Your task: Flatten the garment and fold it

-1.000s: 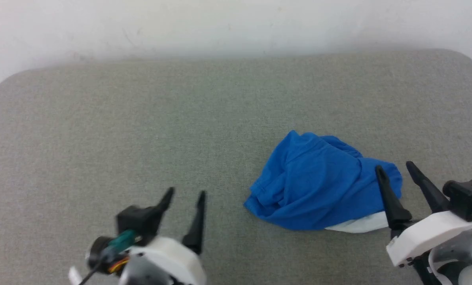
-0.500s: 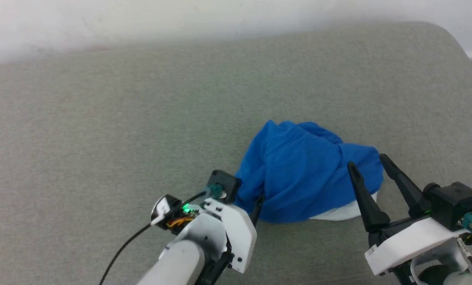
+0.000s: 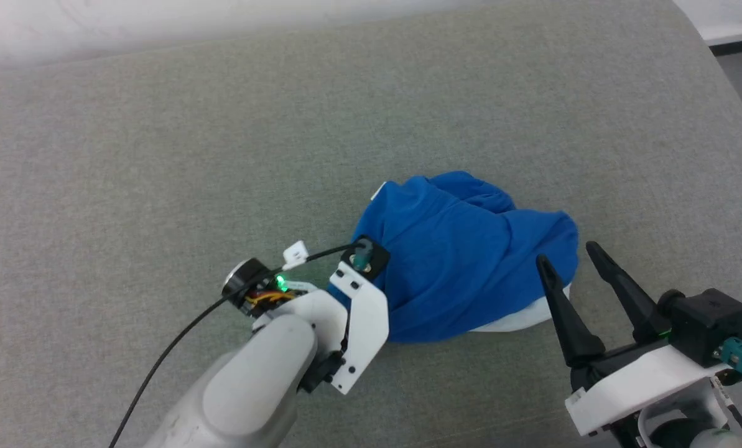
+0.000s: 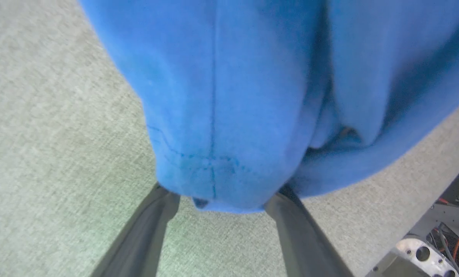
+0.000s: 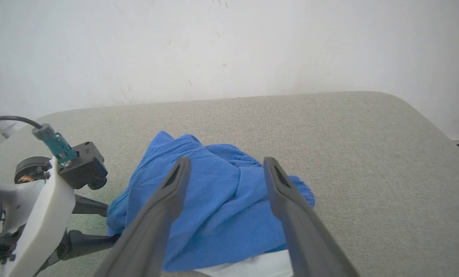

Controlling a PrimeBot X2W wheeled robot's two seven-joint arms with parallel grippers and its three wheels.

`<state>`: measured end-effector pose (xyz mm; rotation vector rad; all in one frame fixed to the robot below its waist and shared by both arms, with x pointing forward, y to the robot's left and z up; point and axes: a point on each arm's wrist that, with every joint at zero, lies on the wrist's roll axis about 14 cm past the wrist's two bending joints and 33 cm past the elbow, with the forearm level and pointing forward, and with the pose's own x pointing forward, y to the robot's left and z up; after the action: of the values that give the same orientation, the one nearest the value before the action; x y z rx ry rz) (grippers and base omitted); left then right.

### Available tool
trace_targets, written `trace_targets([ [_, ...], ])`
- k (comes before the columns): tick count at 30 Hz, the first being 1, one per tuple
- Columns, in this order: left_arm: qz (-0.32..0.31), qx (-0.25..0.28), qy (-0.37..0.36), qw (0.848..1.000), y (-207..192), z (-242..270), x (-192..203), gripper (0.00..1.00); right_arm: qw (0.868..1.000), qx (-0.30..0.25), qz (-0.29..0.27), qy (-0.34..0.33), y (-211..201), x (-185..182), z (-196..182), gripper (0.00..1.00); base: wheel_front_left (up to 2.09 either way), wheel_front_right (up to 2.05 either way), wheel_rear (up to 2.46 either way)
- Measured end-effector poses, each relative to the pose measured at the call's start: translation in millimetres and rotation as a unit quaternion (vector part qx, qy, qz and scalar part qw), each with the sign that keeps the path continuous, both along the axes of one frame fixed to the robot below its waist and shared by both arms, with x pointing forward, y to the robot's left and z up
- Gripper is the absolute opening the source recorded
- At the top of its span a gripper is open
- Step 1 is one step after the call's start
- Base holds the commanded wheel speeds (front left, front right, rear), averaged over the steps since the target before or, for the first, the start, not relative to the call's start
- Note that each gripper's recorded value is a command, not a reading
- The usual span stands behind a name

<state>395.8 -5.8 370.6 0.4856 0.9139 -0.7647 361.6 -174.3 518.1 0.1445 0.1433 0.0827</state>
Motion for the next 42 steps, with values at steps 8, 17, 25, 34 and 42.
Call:
trace_targets([
  [8,-0.002,-0.015,0.036,0.999,-8,-2,-4,0.0,1.0,0.003,-0.006,0.006,-3,2,-4,1.0,0.0,0.0,0.0],
  [17,0.124,-0.122,-0.016,0.985,20,33,-9,0.0,1.0,0.017,0.011,-0.004,6,4,3,1.0,0.0,0.0,0.0],
  [25,0.257,-0.151,-0.079,0.951,94,74,-14,0.0,0.998,0.032,0.041,-0.018,24,9,12,1.0,0.0,0.0,0.0],
  [34,0.413,-0.123,-0.028,0.902,174,29,-39,0.53,0.998,0.036,0.054,-0.016,33,12,12,1.0,0.0,0.0,0.0],
  [42,0.395,-0.174,-0.127,0.893,166,67,-17,1.0,0.998,0.038,0.051,-0.023,31,10,17,1.0,0.0,0.0,0.0],
])
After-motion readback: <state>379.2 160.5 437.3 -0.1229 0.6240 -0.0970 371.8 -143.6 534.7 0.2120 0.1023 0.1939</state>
